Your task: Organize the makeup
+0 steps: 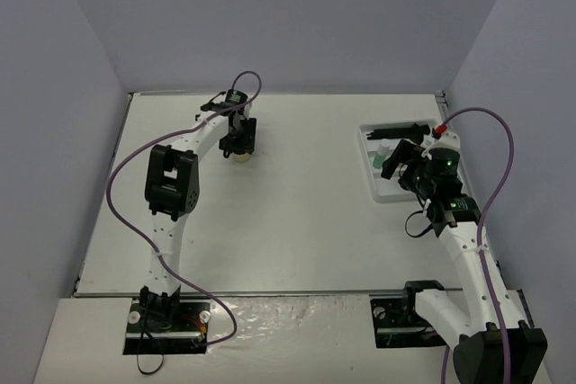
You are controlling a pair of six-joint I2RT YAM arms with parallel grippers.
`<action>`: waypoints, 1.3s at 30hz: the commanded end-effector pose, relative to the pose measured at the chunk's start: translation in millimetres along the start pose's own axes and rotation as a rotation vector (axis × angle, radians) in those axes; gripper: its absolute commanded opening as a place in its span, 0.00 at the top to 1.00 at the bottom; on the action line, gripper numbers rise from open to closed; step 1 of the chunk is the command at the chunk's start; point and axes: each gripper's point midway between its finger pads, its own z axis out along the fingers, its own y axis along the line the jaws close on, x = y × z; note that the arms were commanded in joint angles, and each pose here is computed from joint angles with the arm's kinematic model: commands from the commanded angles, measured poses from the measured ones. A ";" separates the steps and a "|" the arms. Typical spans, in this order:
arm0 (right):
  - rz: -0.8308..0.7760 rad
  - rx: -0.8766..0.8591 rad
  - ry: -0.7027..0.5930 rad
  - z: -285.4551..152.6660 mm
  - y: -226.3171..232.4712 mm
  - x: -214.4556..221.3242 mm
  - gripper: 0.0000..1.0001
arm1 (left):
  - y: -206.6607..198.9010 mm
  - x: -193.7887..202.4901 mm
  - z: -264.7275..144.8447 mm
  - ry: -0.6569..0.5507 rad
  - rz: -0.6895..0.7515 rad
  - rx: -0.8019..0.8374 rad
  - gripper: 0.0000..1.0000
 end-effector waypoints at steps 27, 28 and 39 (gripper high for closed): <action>-0.063 -0.068 -0.024 0.9 19.7 -2.6 0.00 | -250.7 148.7 -73.8 -0.044 0.433 0.272 0.67; -0.063 -0.069 -0.025 0.8 19.8 -3.0 0.00 | -249.8 147.9 -75.3 -0.050 0.430 0.270 0.57; -0.141 -0.133 -0.035 -5.3 40.5 -9.3 0.00 | -253.1 121.8 -113.6 -0.172 0.372 0.301 0.03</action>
